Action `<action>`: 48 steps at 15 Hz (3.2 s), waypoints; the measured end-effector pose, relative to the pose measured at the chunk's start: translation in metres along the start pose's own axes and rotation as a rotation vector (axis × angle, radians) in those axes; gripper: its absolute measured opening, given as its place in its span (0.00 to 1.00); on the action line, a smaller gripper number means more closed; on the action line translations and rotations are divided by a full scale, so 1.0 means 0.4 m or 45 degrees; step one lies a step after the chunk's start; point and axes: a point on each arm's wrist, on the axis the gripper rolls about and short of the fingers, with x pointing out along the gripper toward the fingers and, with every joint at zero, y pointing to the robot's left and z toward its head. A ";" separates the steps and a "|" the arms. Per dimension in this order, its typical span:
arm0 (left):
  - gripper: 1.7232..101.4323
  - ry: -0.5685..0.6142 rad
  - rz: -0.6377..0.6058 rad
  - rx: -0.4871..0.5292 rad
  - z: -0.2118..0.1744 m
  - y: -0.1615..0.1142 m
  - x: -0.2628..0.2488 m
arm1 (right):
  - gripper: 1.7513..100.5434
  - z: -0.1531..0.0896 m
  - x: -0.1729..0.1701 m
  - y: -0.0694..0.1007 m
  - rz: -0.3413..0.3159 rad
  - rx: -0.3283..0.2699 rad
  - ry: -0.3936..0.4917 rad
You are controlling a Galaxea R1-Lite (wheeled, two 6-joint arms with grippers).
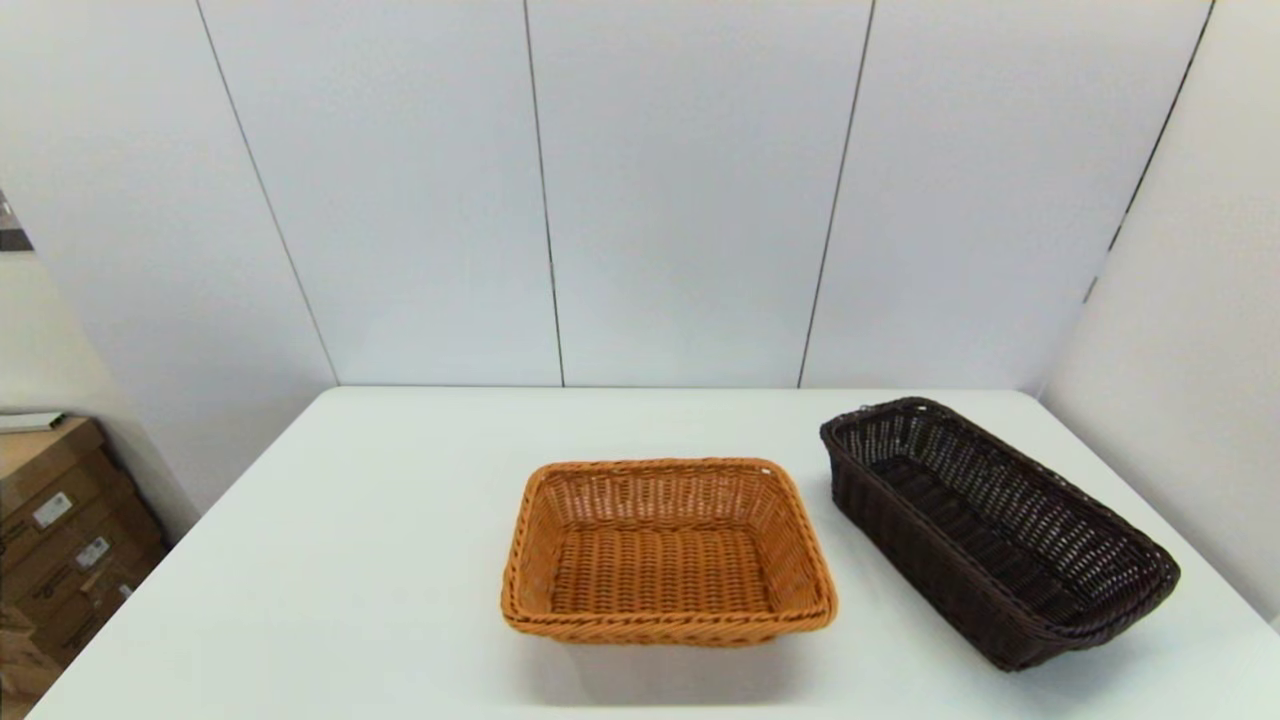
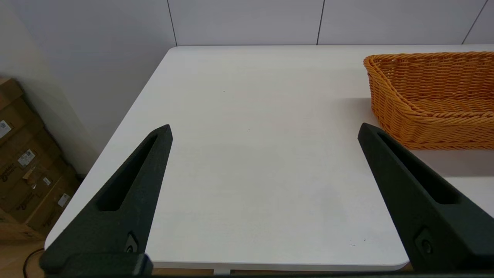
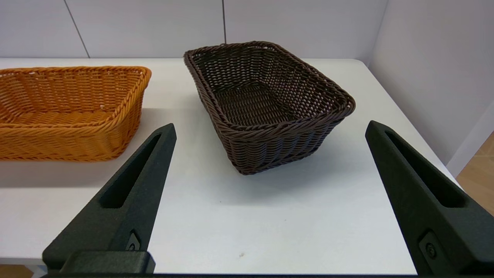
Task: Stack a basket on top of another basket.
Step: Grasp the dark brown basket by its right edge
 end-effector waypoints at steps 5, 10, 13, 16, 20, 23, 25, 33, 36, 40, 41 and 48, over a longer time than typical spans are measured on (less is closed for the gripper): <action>0.96 0.000 -0.001 0.000 0.000 0.000 0.000 | 0.97 0.000 0.000 0.000 -0.001 0.000 0.000; 0.96 0.000 0.000 0.000 0.000 0.000 0.000 | 0.97 0.006 -0.001 0.000 0.006 -0.019 -0.014; 0.96 0.001 0.000 0.001 0.000 0.000 0.000 | 0.97 0.068 -0.024 0.002 0.028 -0.012 -0.103; 0.96 0.000 0.000 0.000 0.000 0.000 0.000 | 0.97 0.134 -0.066 0.006 0.115 -0.015 -0.082; 0.96 0.000 0.000 0.000 0.000 0.000 0.000 | 0.97 0.211 -0.030 0.008 0.172 0.008 0.125; 0.96 0.000 0.000 0.001 0.000 0.000 0.000 | 0.97 0.284 0.079 0.010 0.156 0.083 0.320; 0.96 0.000 0.000 0.000 0.000 0.000 0.000 | 0.97 0.324 0.186 0.008 0.100 0.157 0.477; 0.96 0.000 -0.001 0.000 0.000 0.000 0.000 | 0.97 0.262 0.541 -0.096 -0.446 0.455 1.003; 0.96 0.000 0.000 0.000 0.000 0.000 0.000 | 0.97 0.212 0.577 -0.129 -0.537 0.516 1.117; 0.96 0.000 0.000 0.000 0.000 0.000 0.000 | 0.97 0.152 0.586 -0.131 -0.597 0.613 1.235; 0.96 0.000 -0.001 0.000 0.000 0.000 0.000 | 0.97 0.143 0.586 -0.128 -0.613 0.643 1.249; 0.96 0.000 0.000 0.000 0.000 0.000 0.000 | 0.97 0.095 0.592 -0.060 -0.645 0.815 1.329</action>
